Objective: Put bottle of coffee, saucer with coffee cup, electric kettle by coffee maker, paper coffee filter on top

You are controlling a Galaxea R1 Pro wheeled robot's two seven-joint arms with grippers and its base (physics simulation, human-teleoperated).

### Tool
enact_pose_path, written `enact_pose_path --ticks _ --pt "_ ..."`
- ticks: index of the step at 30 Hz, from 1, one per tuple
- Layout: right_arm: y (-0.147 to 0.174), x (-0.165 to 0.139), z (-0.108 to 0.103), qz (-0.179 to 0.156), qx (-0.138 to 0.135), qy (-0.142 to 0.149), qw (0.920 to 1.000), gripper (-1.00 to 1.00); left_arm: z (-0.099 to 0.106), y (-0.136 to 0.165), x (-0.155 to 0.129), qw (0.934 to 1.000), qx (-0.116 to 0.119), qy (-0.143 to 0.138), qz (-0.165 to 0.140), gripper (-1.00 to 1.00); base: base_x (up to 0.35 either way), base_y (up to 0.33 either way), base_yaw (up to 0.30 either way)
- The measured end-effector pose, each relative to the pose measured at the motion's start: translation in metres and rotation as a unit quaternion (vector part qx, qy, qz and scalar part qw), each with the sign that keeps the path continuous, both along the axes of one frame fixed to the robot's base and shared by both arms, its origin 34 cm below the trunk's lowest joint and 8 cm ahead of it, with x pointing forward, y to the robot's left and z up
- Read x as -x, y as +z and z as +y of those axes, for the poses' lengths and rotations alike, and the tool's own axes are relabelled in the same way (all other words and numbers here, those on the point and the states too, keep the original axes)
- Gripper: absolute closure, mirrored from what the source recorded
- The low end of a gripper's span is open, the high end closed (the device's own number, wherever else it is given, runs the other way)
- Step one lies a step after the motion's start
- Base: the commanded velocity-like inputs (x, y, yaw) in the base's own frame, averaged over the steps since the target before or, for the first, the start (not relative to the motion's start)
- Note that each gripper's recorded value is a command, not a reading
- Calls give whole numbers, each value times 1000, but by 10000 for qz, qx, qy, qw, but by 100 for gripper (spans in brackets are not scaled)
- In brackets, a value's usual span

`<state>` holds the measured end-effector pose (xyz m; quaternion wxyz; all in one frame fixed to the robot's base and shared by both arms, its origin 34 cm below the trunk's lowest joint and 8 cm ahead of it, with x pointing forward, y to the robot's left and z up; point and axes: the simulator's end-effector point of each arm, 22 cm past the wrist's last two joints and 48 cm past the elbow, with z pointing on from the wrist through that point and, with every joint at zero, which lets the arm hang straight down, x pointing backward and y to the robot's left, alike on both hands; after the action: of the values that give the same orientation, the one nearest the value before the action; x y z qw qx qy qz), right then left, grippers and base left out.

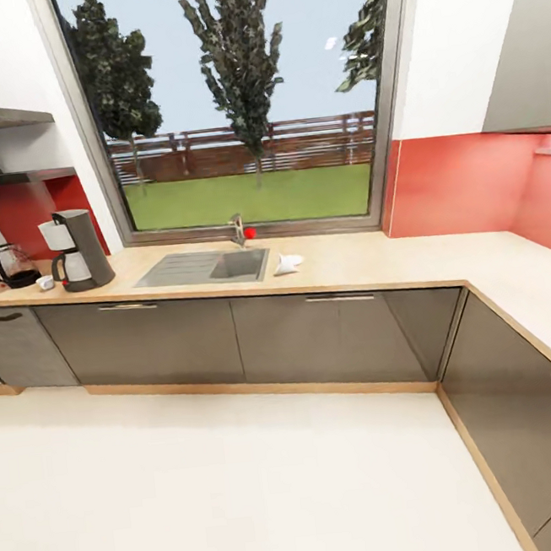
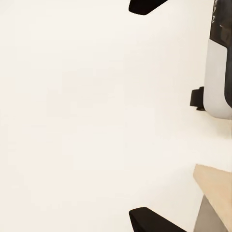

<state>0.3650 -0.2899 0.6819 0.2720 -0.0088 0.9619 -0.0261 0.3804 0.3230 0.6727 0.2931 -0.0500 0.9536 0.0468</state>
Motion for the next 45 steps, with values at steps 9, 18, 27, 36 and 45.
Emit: enact_pose_path --ticks 9,18,27,36,45 --pt "0 0 0 -2 0 0 10000 -100 0 0 0 10000 4 -2 1 -100 308 -133 36" --pt "0 0 0 -2 0 0 10000 -100 0 0 0 10000 3 -2 1 -100 318 -122 1" --pt "0 0 0 -2 -3 0 10000 -100 0 0 0 10000 3 -2 3 -100 329 -88 18" --pt "0 0 1 -2 -7 -1 10000 -100 0 0 0 10000 6 -7 2 -100 330 -65 221" --pt "1 -1 0 -16 8 16 10000 -100 -1 0 0 10000 9 -9 2 -100 326 -86 123"
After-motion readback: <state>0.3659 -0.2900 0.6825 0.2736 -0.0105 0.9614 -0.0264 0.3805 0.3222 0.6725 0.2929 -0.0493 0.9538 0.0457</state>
